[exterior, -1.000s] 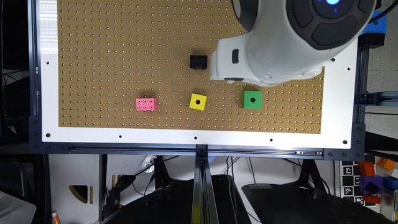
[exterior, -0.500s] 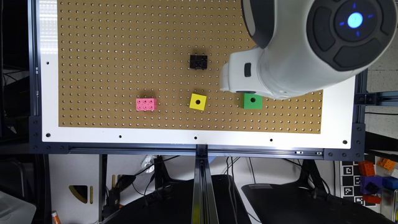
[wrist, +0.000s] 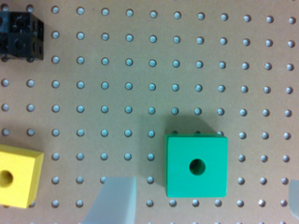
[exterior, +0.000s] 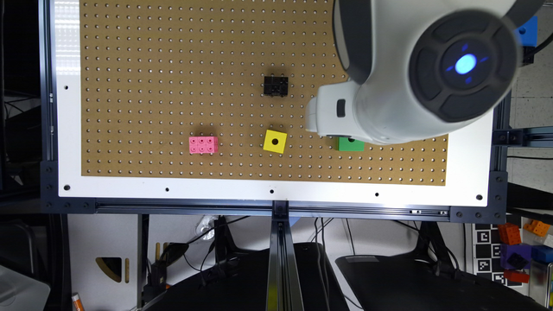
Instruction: Pick up green block.
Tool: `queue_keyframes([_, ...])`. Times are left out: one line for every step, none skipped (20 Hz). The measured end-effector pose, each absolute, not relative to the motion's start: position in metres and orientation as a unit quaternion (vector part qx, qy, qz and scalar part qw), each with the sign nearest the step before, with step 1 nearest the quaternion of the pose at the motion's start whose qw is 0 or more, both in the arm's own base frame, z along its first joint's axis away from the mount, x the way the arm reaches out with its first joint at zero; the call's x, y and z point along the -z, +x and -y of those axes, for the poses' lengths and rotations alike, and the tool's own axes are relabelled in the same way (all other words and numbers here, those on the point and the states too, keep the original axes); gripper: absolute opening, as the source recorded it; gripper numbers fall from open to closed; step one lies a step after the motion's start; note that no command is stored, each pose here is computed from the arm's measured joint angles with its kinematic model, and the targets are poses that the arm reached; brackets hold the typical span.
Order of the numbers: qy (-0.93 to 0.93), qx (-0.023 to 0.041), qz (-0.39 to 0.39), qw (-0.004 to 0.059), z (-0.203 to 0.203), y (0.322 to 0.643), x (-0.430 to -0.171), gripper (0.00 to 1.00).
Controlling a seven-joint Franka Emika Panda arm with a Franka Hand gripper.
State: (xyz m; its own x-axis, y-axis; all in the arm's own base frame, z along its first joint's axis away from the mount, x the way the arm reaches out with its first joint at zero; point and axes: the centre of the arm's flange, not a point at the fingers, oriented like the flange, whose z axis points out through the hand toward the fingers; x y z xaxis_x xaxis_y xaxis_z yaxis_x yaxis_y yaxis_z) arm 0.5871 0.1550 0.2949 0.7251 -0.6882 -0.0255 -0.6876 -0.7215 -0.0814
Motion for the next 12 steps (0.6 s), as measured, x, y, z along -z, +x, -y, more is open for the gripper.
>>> queue_keyframes([-0.928, 0.0031, -0.371, 0.0434, -0.156, 0.59, -0.293, 1.0])
queue_keyframes([-0.928, 0.0039, -0.37, 0.0448, -0.157, 0.592, -0.294, 1.0])
queue_keyframes([-0.928, 0.0049, -0.37, 0.0463, -0.16, 0.595, -0.295, 1.0])
queue_keyframes([-0.928, 0.0056, -0.37, 0.0472, -0.162, 0.597, -0.296, 1.0])
queue_keyframes([-0.927, 0.0065, -0.371, 0.0477, -0.164, 0.598, -0.296, 1.0])
queue_keyframes([-0.927, 0.0074, -0.371, 0.048, -0.166, 0.599, -0.297, 1.0])
queue_keyframes([-0.927, 0.0079, -0.371, 0.048, -0.168, 0.599, -0.297, 1.0])
queue_keyframes([-0.927, 0.008, -0.371, 0.0479, -0.168, 0.599, -0.297, 1.0])
queue_keyframes([-0.927, 0.0067, -0.371, 0.047, -0.169, 0.599, -0.294, 1.0])
queue_keyframes([-0.927, 0.0052, -0.371, 0.046, -0.169, 0.599, -0.291, 1.0])
queue_keyframes([-0.927, 0.0037, -0.371, 0.0453, -0.169, 0.6, -0.287, 1.0])
queue_keyframes([-0.927, 0.0028, -0.372, 0.045, -0.169, 0.6, -0.284, 1.0])
